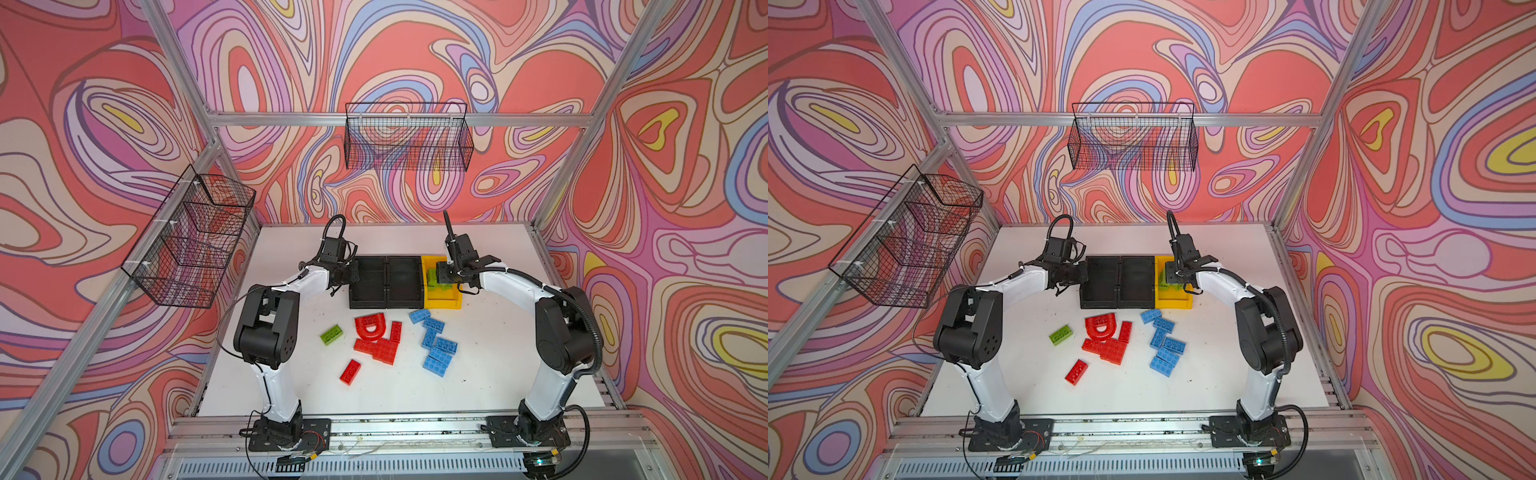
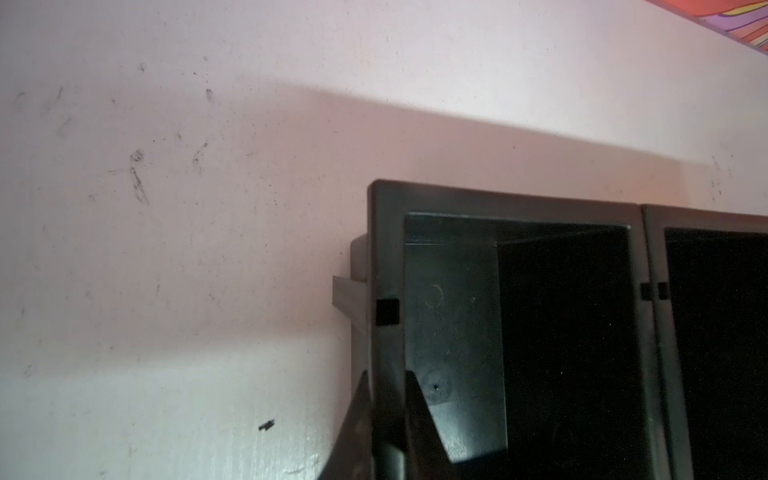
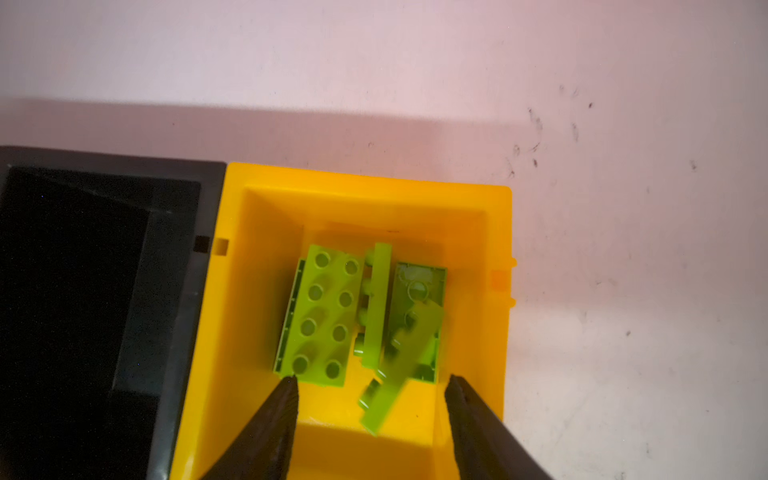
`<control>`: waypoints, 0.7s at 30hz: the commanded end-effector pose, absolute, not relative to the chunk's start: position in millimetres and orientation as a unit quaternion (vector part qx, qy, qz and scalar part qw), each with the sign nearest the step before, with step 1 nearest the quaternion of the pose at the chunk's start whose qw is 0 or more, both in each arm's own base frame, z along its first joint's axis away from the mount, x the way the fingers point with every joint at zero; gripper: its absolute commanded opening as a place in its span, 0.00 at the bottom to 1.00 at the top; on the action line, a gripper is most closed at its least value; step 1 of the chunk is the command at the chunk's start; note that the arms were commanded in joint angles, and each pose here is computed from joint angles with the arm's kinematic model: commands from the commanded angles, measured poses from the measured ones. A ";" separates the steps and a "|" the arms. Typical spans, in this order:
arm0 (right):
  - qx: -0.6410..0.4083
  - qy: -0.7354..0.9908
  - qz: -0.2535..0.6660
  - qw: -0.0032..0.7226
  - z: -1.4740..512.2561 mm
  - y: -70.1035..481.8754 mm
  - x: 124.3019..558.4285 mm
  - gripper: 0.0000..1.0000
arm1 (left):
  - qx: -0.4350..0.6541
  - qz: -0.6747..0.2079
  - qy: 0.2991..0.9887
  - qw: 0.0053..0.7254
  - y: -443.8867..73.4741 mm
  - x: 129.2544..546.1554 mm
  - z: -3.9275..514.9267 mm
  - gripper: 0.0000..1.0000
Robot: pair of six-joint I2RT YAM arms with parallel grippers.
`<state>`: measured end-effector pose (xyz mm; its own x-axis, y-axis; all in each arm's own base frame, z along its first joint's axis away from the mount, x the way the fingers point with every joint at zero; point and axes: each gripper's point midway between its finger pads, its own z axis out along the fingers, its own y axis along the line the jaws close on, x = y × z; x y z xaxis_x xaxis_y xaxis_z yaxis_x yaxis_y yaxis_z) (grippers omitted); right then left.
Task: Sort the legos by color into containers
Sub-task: 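Carry the brick over the yellow bin and release it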
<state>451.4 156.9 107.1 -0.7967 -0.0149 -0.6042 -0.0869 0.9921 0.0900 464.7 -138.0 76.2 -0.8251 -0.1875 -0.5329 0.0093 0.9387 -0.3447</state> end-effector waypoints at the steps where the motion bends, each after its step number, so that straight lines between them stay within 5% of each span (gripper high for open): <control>1: -0.019 0.935 0.038 0.353 137.8 142.2 458.5 0.60 | -0.046 -0.166 0.941 0.293 -134.5 461.9 86.8 0.04; 13: -0.017 0.951 0.024 0.309 103.7 119.1 455.3 0.47 | -0.049 -0.163 0.940 0.296 -133.1 462.4 92.8 0.05; 16: -0.013 0.952 0.024 0.304 93.6 116.3 458.0 0.42 | -0.047 -0.160 0.940 0.298 -131.7 461.0 96.6 0.11; 21: 0.002 0.952 0.043 0.302 77.1 112.1 461.8 0.34 | -0.044 -0.162 0.940 0.299 -131.9 457.9 103.4 0.35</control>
<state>459.2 115.4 91.8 -0.8103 0.0041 -0.5861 -0.0346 0.9979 0.0549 458.6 -135.2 81.3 -0.8314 -0.1828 -0.5247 0.0037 0.9425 -0.3343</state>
